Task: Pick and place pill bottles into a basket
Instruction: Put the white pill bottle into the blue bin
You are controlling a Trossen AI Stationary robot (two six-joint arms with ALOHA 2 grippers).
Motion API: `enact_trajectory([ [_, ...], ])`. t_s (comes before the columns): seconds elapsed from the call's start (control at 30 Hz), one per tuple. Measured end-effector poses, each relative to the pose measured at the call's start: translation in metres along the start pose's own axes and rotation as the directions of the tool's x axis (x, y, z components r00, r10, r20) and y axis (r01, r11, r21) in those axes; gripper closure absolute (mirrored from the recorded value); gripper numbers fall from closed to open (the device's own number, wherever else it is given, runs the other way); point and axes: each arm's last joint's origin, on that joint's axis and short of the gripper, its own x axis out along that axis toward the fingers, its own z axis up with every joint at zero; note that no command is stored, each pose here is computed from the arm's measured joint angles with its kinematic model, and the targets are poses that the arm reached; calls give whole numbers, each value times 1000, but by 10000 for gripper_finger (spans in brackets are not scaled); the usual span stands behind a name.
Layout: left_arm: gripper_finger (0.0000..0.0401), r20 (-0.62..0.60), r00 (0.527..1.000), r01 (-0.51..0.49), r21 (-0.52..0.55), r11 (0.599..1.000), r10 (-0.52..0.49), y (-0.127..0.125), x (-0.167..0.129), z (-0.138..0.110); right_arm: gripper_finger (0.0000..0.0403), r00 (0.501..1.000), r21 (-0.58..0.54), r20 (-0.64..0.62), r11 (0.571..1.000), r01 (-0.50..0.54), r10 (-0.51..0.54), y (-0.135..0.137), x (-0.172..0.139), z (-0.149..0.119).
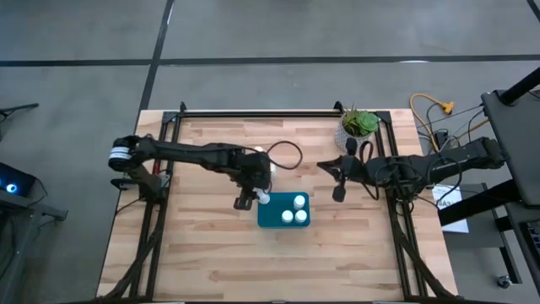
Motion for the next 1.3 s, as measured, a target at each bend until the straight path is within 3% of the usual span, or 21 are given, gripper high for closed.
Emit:
enact_trajectory([
  [0.2, 258, -52, 999, 7, 33, 999, -5, 0, 13, 16, 394, 1000, -9, -15, 1000, 0, 0, 1, 3, -3],
  [0.33, 258, -86, 995, -51, 57, 997, 56, -2, 16, 23, 394, 1000, -10, -16, 1000, 0, 0, 2, 3, -4],
  [1.3, 258, -65, 996, -59, 108, 992, 67, -8, 41, 45, 394, 1000, -11, -15, 1000, -1, 1, 2, 3, -4],
])
